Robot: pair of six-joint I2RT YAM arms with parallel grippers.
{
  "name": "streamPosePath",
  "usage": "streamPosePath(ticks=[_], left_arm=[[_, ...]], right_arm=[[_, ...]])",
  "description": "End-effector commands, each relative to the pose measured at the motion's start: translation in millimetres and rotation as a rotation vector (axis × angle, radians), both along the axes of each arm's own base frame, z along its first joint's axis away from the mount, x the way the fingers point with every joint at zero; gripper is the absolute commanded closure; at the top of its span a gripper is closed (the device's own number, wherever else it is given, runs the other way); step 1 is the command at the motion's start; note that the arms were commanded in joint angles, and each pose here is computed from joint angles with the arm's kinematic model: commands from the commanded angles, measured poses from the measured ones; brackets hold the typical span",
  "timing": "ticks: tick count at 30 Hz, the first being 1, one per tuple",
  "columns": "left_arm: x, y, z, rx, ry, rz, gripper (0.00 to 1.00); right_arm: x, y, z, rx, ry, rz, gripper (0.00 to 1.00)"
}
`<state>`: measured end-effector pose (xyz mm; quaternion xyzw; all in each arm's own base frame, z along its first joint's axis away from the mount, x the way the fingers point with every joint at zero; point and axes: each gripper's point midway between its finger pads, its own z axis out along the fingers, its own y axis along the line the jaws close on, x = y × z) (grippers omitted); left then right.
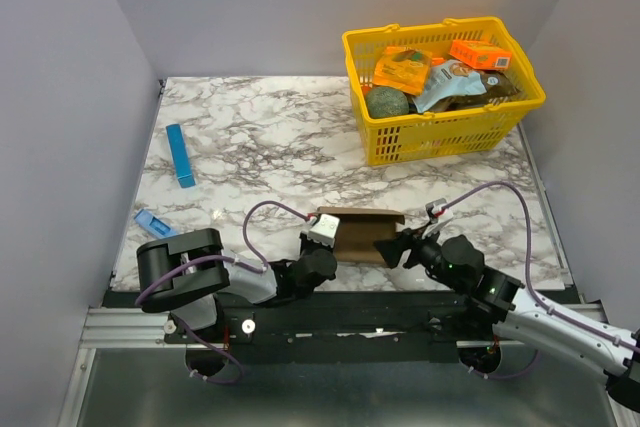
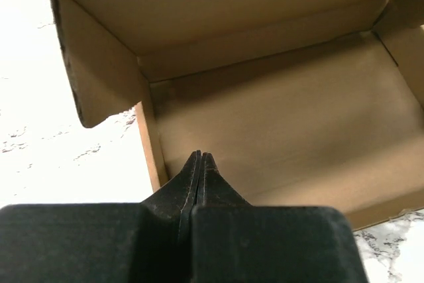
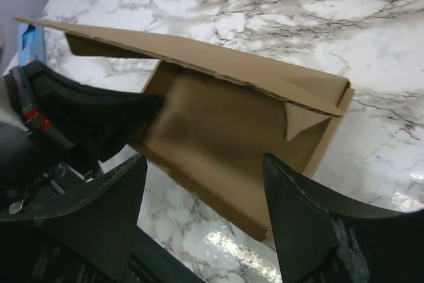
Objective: Fold the paper box
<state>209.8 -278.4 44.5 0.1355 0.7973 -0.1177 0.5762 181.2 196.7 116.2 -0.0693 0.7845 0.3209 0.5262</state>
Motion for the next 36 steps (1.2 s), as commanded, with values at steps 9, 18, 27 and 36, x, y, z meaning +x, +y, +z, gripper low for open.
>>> streamPosePath(ticks=[9,18,27,36], left_arm=[[1.4,11.1,18.4,-0.055,-0.039,0.044,1.0],[-3.3,27.8,39.9,-0.128,-0.086,0.023,0.69],[-22.2,51.6,38.6,-0.159,-0.097,-0.084,0.18],[-45.8,53.4,132.9,-0.414,-0.162,-0.248,0.1]], right_arm=[[-58.7,42.2,71.9,0.017,-0.084,0.463,0.22],[-16.9,45.8,160.8,0.032,-0.147,0.28,0.21],[49.2,61.3,156.0,-0.073,-0.07,0.019,0.16],[72.8,56.8,96.4,-0.149,0.007,-0.118,0.19]])
